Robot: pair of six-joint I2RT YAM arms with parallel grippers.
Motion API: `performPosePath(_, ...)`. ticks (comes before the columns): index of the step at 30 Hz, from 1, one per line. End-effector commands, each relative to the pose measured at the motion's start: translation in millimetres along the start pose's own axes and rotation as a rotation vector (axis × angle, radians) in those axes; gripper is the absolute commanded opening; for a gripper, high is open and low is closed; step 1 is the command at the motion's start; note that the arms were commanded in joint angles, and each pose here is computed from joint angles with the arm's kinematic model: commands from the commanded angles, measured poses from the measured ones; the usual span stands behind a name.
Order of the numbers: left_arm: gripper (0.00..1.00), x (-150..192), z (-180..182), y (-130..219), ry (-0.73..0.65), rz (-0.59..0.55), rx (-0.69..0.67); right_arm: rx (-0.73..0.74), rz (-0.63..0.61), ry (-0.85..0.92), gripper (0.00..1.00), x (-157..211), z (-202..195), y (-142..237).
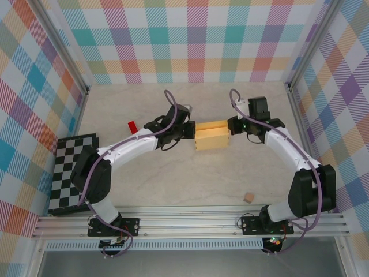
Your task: Fold the paper box
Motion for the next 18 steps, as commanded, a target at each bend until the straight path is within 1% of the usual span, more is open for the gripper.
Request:
performPosePath(1,0.00,-11,-10,-2,0.130,-0.060,0.030,0.004,-0.033,-0.072,0.00,5,4,-3)
performPosePath(10,0.00,-7,-11,-8,0.271,-0.060,0.083,0.030,-0.031,-0.152,0.00,27,5,-5)
performPosePath(18,0.00,0,-7,-10,0.284,-0.035,0.068,0.065,-0.038,-0.166,0.00,23,11,3)
Point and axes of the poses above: each hand's point on the last joint's axis, 136 mm out from that joint toward the fingers, its own y axis back along the fingers, its own z axis along the line the jaws close on, x = y × z, the point moved 7 cm from there along y, back along the fingers, and after that the axes turned 6 degrees about y, right-handed, at the moved point
